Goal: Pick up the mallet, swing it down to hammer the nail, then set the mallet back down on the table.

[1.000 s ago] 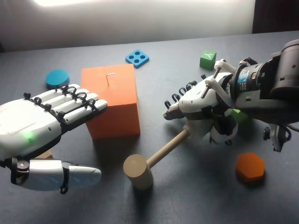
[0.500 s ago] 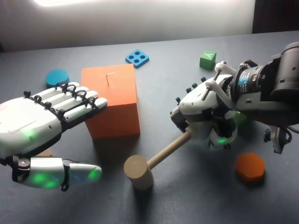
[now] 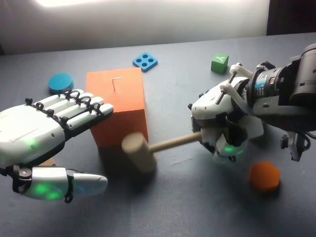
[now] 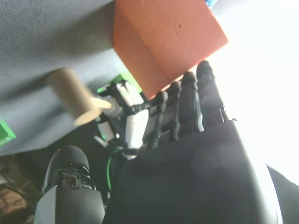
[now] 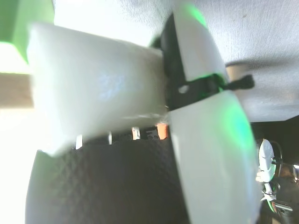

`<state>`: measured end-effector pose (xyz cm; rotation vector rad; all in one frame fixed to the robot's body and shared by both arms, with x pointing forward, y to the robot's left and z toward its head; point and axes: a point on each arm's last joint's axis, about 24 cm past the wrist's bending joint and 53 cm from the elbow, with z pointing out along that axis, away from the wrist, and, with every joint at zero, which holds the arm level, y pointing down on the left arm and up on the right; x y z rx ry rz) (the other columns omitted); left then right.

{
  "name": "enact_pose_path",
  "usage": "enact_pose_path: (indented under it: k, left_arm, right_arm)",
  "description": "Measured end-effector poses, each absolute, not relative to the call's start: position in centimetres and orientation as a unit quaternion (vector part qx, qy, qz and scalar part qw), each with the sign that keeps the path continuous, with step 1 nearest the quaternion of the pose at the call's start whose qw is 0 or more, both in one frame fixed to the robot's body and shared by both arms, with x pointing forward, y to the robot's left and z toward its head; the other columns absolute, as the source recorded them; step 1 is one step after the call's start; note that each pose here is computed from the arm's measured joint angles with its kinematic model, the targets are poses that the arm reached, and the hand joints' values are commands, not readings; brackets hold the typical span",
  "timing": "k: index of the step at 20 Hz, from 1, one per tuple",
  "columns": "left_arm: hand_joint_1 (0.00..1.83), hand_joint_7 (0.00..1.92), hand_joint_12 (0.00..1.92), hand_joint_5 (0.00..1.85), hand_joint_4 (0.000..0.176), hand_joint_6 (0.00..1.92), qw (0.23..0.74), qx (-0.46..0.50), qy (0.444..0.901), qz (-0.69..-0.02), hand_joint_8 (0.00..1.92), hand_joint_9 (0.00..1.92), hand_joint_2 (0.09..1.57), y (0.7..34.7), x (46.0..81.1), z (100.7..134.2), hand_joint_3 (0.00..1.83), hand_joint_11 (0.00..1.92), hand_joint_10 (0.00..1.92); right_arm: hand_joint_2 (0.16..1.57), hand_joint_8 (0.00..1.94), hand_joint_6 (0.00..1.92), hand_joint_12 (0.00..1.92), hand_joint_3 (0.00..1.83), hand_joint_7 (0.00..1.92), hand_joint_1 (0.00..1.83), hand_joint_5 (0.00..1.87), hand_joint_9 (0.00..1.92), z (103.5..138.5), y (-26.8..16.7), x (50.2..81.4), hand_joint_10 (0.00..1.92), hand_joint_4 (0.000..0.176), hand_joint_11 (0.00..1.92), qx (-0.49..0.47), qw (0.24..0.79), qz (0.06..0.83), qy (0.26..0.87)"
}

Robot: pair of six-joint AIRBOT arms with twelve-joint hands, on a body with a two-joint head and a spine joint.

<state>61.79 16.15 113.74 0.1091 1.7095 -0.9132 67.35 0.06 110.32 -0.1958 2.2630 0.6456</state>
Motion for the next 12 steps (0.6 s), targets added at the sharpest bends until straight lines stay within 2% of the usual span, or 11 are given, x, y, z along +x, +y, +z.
enact_pose_path:
  k: [1,2,3,4,7,12]
  left_arm:
    - [0.0,0.02,0.0,0.04,0.0,0.01,0.565,0.046,0.726,-0.389,0.01,0.01,1.07,16.1,61.8,113.8,0.0,0.0,0.0]
    - [0.0,0.02,0.0,0.04,0.0,0.01,0.565,0.046,0.726,-0.389,0.0,0.01,1.07,16.2,61.8,113.8,0.0,0.01,0.0]
    - [0.0,0.02,0.0,0.05,0.0,0.01,0.565,0.046,0.726,-0.389,0.0,0.01,1.08,16.2,61.8,113.8,0.0,0.01,0.0]
    - [0.0,0.01,0.0,0.04,0.0,0.01,0.565,0.046,0.727,-0.389,0.0,0.0,1.08,16.1,61.8,113.7,0.0,0.01,0.0]
    - [0.0,0.02,0.0,0.04,0.0,0.01,0.564,0.045,0.726,-0.39,0.01,0.0,1.07,16.0,61.7,113.7,0.0,0.0,0.0]
    - [0.0,0.03,0.01,0.06,0.0,0.01,0.564,0.045,0.726,-0.391,0.01,0.02,1.08,16.0,61.7,113.8,0.0,0.02,0.01]
  right_arm:
    - [1.28,1.94,1.49,1.92,0.02,1.29,1.07,0.69,1.43,110.4,0.2,67.3,1.92,0.0,1.45,-0.077,0.38,0.255,0.886]
    - [1.34,1.94,1.84,1.92,0.03,1.35,1.22,1.05,1.52,110.5,0.3,67.2,1.92,0.0,1.52,-0.078,0.38,0.259,0.884]
    - [1.37,1.94,1.9,1.92,0.02,1.43,1.34,1.32,1.58,110.6,0.4,67.1,1.92,0.0,1.58,-0.078,0.381,0.261,0.884]
    - [1.37,1.94,1.92,1.92,0.01,1.46,1.41,1.38,1.6,110.7,0.6,67.0,1.92,0.0,1.6,-0.08,0.382,0.265,0.882]
    - [1.34,1.94,1.92,1.92,0.0,1.49,1.56,1.28,1.61,111.1,0.7,66.5,1.92,0.0,1.6,-0.086,0.383,0.27,0.879]
    - [1.33,1.94,1.92,1.92,0.0,1.46,1.56,1.21,1.6,112.5,-1.2,65.5,1.92,0.0,1.58,-0.092,0.393,0.265,0.876]
